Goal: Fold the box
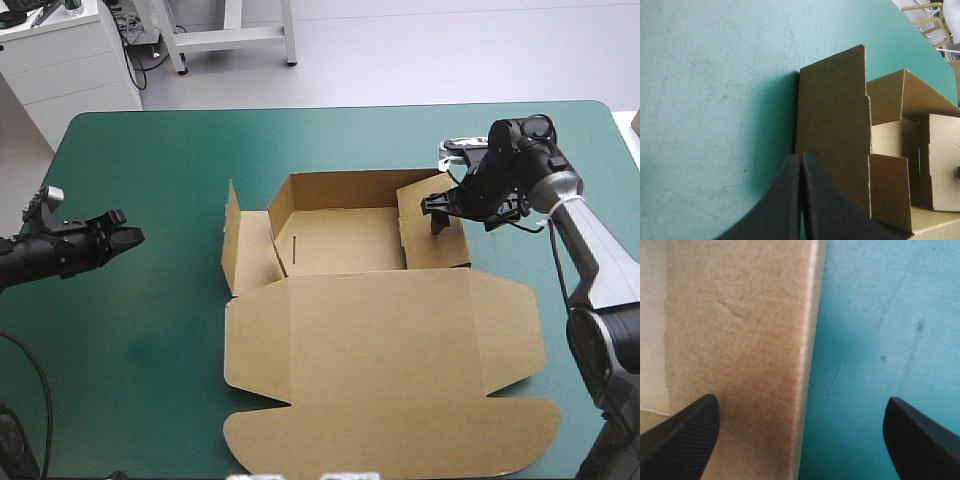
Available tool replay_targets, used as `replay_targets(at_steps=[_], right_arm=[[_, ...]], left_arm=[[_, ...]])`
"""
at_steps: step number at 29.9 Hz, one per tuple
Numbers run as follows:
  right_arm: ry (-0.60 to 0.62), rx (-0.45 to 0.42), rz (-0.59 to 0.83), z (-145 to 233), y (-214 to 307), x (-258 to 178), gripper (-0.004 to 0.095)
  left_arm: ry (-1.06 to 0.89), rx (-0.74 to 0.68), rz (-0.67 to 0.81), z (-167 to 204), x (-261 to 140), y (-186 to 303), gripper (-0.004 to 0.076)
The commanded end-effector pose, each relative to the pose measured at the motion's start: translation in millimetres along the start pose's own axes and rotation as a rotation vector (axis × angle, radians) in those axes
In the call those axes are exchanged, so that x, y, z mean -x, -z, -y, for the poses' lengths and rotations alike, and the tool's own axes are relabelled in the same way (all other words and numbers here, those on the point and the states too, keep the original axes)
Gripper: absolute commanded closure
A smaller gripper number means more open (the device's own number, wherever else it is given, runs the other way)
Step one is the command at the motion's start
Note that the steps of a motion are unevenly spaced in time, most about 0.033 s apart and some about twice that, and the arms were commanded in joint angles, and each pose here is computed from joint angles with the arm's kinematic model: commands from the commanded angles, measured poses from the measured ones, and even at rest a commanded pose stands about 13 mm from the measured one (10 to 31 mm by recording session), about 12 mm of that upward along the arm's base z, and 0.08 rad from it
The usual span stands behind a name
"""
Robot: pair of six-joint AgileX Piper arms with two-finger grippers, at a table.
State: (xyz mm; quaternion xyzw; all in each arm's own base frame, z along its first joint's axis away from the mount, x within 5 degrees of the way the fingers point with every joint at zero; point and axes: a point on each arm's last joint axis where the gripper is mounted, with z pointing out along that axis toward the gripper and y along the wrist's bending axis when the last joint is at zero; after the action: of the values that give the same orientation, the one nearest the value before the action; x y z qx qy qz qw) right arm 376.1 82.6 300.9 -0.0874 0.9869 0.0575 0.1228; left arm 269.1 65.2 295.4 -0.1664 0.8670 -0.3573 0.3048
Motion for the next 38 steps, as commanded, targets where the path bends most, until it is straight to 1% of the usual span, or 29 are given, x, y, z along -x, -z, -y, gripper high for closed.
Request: replay_targets(at_steps=[1, 5, 19, 22, 24, 26, 27, 28, 29, 31, 32, 33, 38], right_arm=[[-0.008, 0.017, 0.047, -2, 16, 3, 0.0102], [-0.012, 0.038, 0.024, -3, 4, 6, 0.0120], [-0.009, 0.039, -0.004, -3, -6, 7, 0.0122], [-0.009, 0.039, 0.000, -3, -6, 7, 0.0142], [-0.009, 0.039, 0.000, -3, -6, 7, 0.0204], [-0.009, 0.039, -0.007, -3, -6, 7, 0.0311], [-0.008, 0.036, -0.009, -2, -6, 6, 0.0390], [-0.008, 0.036, -0.009, -2, -6, 6, 0.0485], [-0.008, 0.036, -0.009, -2, -6, 6, 0.0602], [0.007, 0.036, -0.009, -2, -6, 6, 0.0888], [0.014, 0.036, -0.009, -2, -6, 6, 0.0924], [0.020, 0.036, -0.009, -2, -6, 6, 0.0910], [0.027, 0.036, 0.001, -3, -2, 6, 0.0912]], left_arm=[[-0.006, -0.056, 0.061, 16, 5, 11, 0.0756], [-0.006, -0.052, 0.066, 16, 6, 11, 0.0756], [-0.001, -0.047, 0.073, 16, 7, 11, 0.0756], [-0.001, -0.049, 0.071, 16, 6, 11, 0.0756], [-0.001, -0.049, 0.071, 16, 6, 11, 0.0756], [-0.001, -0.049, 0.071, 16, 6, 11, 0.0756], [-0.001, -0.049, 0.070, 16, 6, 11, 0.0756], [-0.001, -0.049, 0.070, 16, 6, 11, 0.0756], [-0.001, -0.049, 0.070, 16, 6, 11, 0.0756], [-0.001, -0.049, 0.070, 16, 6, 11, 0.0756], [-0.001, -0.049, 0.070, 16, 6, 11, 0.0756], [-0.001, -0.049, 0.070, 16, 6, 11, 0.0756], [-0.015, -0.049, 0.070, 16, 6, 11, 0.0756]])
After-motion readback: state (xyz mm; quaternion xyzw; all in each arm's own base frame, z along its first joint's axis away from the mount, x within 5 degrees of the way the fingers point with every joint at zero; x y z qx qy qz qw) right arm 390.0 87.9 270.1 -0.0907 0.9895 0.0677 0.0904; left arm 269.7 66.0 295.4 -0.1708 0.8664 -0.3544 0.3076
